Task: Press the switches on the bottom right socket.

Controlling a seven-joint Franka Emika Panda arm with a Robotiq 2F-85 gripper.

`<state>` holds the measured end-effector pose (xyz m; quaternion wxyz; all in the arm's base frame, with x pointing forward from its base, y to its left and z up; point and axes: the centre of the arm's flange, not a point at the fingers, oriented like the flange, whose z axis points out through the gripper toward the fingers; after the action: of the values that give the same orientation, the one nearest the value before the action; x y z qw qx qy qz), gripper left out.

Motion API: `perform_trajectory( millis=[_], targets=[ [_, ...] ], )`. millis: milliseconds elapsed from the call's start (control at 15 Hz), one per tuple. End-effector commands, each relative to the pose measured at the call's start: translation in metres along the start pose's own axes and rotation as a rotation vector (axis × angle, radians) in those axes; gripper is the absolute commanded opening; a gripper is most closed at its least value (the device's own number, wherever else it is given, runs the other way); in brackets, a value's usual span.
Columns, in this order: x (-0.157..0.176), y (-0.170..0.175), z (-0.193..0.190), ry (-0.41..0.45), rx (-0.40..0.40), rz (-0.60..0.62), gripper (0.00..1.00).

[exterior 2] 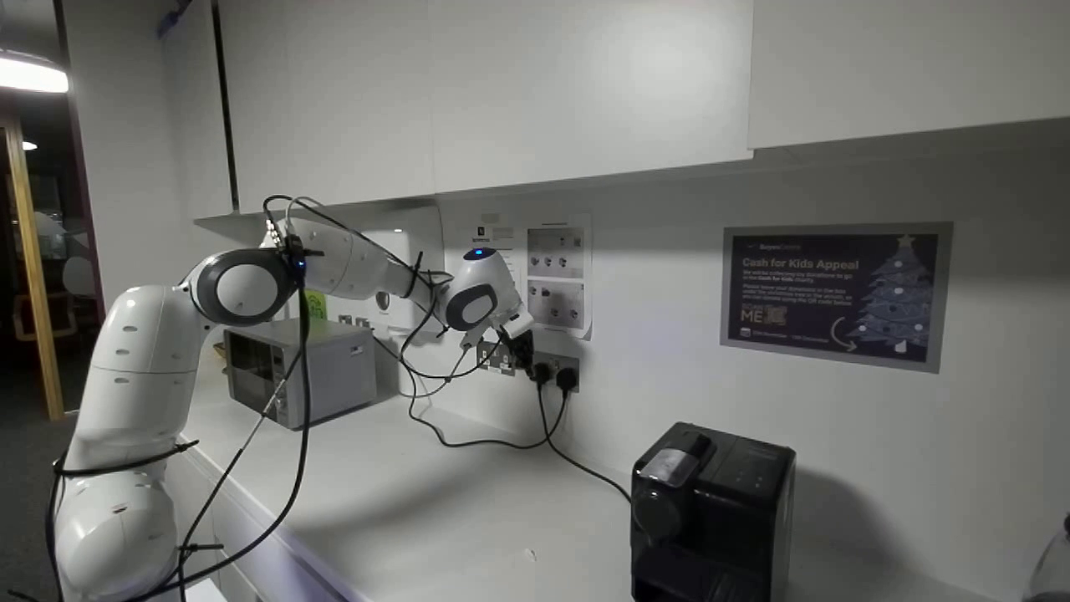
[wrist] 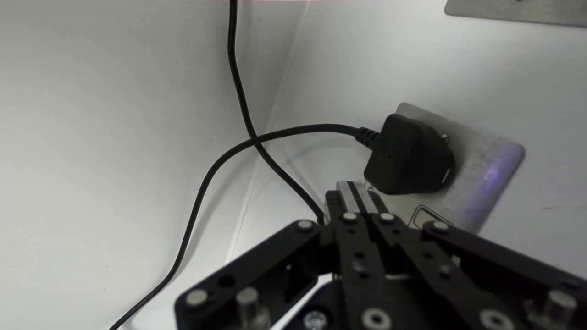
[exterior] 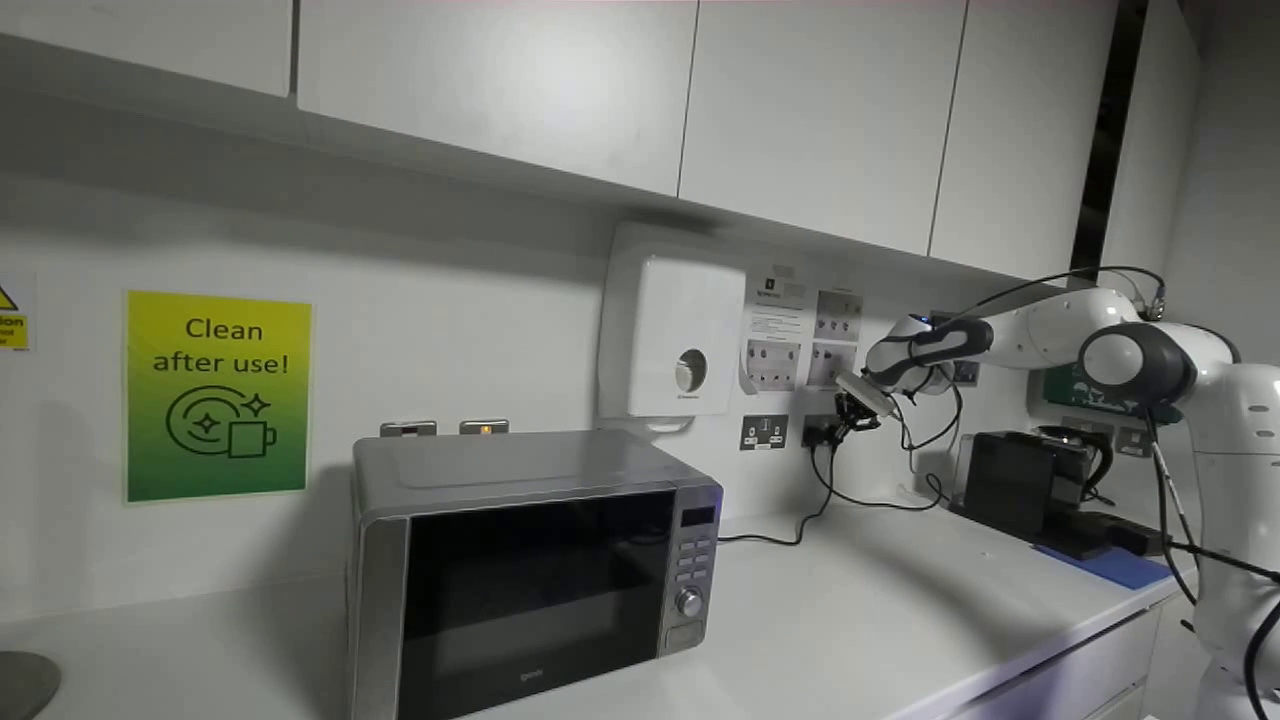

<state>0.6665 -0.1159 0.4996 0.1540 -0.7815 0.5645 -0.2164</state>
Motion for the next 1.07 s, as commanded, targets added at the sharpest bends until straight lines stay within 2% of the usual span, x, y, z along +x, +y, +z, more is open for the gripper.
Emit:
perform_trajectory(
  millis=[0, 1000],
  targets=[
    [-0.0001, 0.0002, 0.0006, -0.001, -0.001, 0.000, 0.01],
    [-0.0007, 0.0022, 0.0073, -0.004, -0.011, 0.000, 0.01]
  ],
)
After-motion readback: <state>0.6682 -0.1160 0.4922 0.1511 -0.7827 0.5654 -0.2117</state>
